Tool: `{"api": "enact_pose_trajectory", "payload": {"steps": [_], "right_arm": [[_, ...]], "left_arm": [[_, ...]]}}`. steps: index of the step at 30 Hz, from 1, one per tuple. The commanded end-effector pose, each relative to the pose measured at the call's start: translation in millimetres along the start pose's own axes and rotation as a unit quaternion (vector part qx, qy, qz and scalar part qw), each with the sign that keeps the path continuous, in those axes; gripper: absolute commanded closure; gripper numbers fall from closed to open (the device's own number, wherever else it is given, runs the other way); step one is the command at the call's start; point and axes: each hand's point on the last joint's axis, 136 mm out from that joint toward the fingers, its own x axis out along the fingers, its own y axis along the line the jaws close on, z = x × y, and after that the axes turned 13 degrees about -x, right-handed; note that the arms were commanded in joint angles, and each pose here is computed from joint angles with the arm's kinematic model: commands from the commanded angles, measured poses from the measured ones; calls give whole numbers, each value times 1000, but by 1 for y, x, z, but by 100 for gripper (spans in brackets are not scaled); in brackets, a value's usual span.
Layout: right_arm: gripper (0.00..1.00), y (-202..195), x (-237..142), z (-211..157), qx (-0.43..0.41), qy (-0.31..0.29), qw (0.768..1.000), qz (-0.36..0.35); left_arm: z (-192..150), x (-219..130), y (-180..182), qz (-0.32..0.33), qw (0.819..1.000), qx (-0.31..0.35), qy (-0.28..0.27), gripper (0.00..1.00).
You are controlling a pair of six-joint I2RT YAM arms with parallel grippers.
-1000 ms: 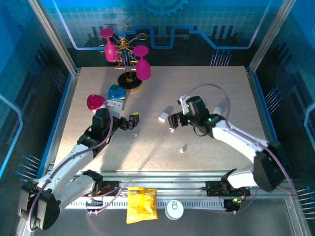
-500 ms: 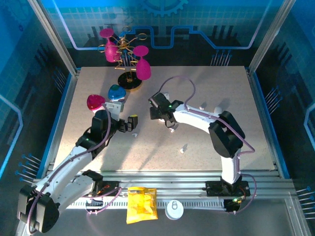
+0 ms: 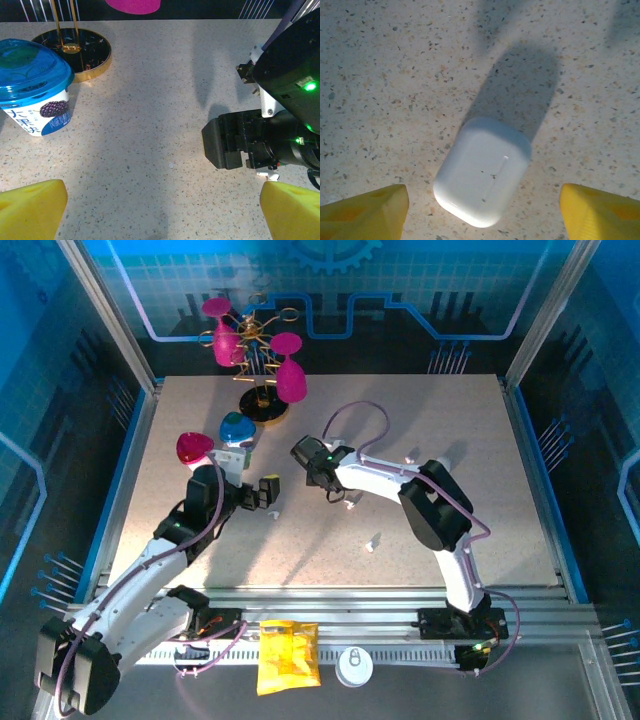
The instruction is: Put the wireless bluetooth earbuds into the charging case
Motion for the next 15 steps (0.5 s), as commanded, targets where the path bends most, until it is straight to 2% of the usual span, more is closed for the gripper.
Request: {"api": "enact_pose_trajectory", "payload": {"steps": [1, 3, 11, 15], "right_arm": [[25, 3, 8, -2, 24, 11, 1000, -2], [30, 4, 12, -2, 22, 13, 1000, -1], [36, 5, 29, -5, 10, 28, 1000, 1], [43, 16, 36, -7, -32, 39, 998, 34]], "left_arm": [[-7, 2, -1, -8, 1000, -12, 10, 1], [-8, 1, -2, -8, 1000, -13, 11, 1], [-10, 0, -1, -7, 1000, -16, 14, 1], [-11, -1, 0, -6, 1000, -20, 16, 1]]}}
